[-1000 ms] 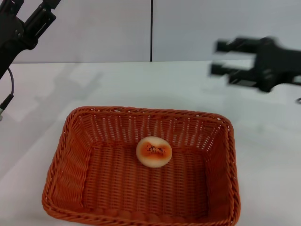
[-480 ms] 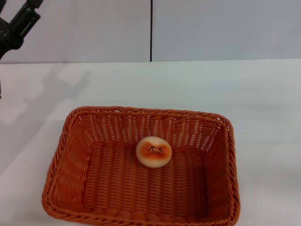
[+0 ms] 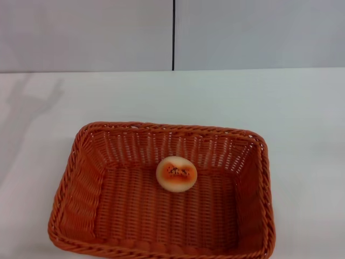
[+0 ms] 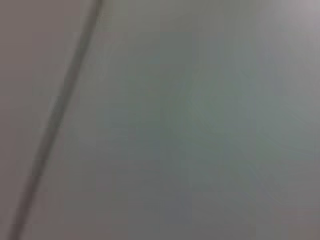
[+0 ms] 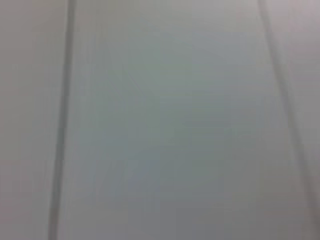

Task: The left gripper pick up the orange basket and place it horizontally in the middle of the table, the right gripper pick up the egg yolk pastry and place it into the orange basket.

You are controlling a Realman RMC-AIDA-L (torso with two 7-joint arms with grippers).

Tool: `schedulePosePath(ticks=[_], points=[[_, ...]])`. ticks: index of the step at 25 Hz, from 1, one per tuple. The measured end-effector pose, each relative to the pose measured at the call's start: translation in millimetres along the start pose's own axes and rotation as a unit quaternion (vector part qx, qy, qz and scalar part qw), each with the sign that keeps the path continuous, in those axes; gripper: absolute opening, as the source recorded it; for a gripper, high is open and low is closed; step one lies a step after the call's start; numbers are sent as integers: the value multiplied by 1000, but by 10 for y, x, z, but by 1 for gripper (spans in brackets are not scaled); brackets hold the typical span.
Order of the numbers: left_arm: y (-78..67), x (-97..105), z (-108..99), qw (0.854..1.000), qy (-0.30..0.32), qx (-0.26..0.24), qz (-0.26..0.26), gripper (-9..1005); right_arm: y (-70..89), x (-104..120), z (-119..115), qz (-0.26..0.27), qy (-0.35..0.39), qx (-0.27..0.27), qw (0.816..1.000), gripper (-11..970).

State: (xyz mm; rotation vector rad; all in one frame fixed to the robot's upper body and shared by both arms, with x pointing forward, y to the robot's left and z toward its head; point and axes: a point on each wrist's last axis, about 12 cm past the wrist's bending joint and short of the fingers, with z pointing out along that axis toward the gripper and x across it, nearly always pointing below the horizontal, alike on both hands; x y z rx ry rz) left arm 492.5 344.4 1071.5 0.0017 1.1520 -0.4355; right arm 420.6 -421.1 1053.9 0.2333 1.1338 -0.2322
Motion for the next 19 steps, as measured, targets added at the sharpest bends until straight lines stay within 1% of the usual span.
schedulePosePath(ticks=[3,13,19], points=[[24,15,-45,1000,-4,-25,7,864,26,40,-38,-15,3,28,999,622],[26,17,-26,1000,-4,-23,8,864,79,73,10,-5,4,37,999,621],[18,25,-26,1000,-1,-21,6,864,91,84,0,1,5,42,999,621]])
